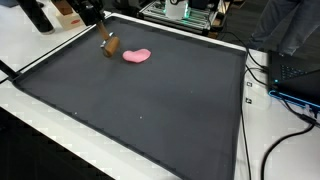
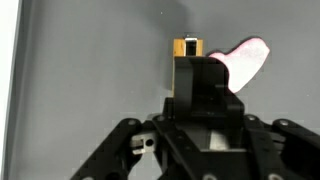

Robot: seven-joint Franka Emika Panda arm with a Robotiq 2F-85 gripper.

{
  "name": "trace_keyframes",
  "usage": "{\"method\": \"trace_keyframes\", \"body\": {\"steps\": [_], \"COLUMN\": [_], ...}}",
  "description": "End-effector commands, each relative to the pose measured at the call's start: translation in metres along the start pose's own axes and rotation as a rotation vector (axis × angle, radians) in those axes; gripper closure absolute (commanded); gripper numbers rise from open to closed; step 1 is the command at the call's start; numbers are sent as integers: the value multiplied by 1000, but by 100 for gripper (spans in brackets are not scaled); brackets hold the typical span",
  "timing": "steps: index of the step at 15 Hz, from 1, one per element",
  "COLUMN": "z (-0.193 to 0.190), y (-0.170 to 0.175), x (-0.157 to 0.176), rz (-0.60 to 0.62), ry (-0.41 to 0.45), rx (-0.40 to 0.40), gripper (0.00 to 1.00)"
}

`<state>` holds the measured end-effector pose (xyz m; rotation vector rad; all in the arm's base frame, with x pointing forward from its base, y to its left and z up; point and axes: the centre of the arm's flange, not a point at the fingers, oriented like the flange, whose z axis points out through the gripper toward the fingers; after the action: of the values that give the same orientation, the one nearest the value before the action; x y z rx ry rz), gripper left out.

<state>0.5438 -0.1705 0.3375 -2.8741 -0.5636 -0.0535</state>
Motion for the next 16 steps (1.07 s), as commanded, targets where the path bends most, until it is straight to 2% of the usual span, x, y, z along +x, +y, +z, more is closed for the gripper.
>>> {"method": "trace_keyframes", "body": {"steps": [1, 10, 16], "z": [-6, -23, -39], "y": [-1, -34, -84], "x": [4, 9, 16], "rz": [-41, -89, -135], "ry": [5, 19, 5], "rx": [18, -31, -82], "gripper": [76, 76, 76]}}
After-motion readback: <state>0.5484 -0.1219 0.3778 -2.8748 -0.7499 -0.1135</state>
